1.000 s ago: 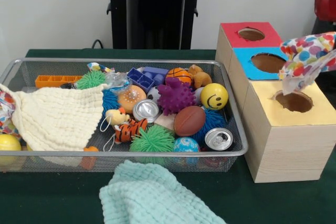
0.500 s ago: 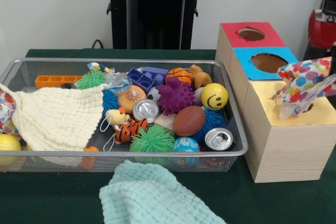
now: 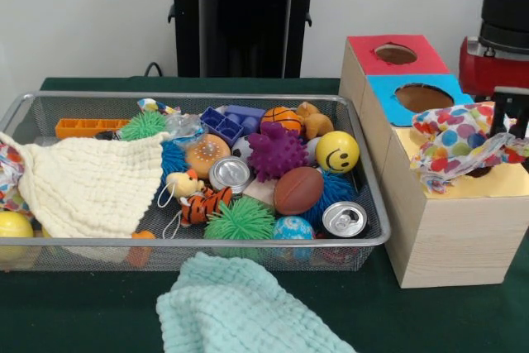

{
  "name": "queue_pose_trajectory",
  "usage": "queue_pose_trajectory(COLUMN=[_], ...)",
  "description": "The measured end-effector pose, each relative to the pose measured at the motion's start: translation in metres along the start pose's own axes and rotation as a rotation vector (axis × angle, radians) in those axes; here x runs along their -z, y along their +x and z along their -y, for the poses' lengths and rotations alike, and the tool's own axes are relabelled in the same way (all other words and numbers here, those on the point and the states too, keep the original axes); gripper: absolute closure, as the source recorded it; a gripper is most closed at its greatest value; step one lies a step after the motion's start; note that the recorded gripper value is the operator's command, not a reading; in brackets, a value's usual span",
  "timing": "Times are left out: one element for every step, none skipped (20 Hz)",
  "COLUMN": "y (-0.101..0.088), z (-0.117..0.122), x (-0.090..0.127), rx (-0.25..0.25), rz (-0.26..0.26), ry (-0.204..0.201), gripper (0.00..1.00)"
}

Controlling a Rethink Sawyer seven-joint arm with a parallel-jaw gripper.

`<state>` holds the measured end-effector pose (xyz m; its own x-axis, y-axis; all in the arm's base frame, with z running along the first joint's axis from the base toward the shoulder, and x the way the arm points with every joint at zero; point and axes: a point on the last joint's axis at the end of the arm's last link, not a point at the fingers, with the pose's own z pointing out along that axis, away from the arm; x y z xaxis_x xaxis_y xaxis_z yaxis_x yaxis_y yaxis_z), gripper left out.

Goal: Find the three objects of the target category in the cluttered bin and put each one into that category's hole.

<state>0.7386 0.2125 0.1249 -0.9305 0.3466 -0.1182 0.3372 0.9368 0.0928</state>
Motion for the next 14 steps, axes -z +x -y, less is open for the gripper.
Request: queue_pose_trajectory(y=[0.001,0.002,0.004,0.005,0.006,0.006,0.006,0.006,0.007,0.007,0.008,0.008,0.008,0.008], z=[0.002,0.003,0.008,0.01,0.011,0.012,0.013,0.013,0.013,0.014,0.014,0.014,0.015,0.016], x=[-0.002,-0.003,-0.008,-0.009,-0.011,-0.013,-0.014,-0.014,-0.015,-0.017,-0.018,-0.018,-0.021,-0.022], rx=[-0.003,-0.005,-0.005,-0.003,0.001,0.004,0.008,0.01,0.013,0.02,0.022,0.024,0.028,0.03], rz=[-0.007,-0.011,-0.022,-0.025,-0.026,-0.028,-0.029,-0.029,-0.029,-0.026,-0.025,-0.024,-0.02,-0.017], ry=[-0.001,-0.001,0.003,0.006,0.007,0.009,0.009,0.01,0.011,0.015,0.016,0.017,0.019,0.02], gripper=[1.0,1.0,1.0,1.0,1.0,1.0,1.0,1.0,1.0,1.0,1.0,1.0,1.0,1.0])
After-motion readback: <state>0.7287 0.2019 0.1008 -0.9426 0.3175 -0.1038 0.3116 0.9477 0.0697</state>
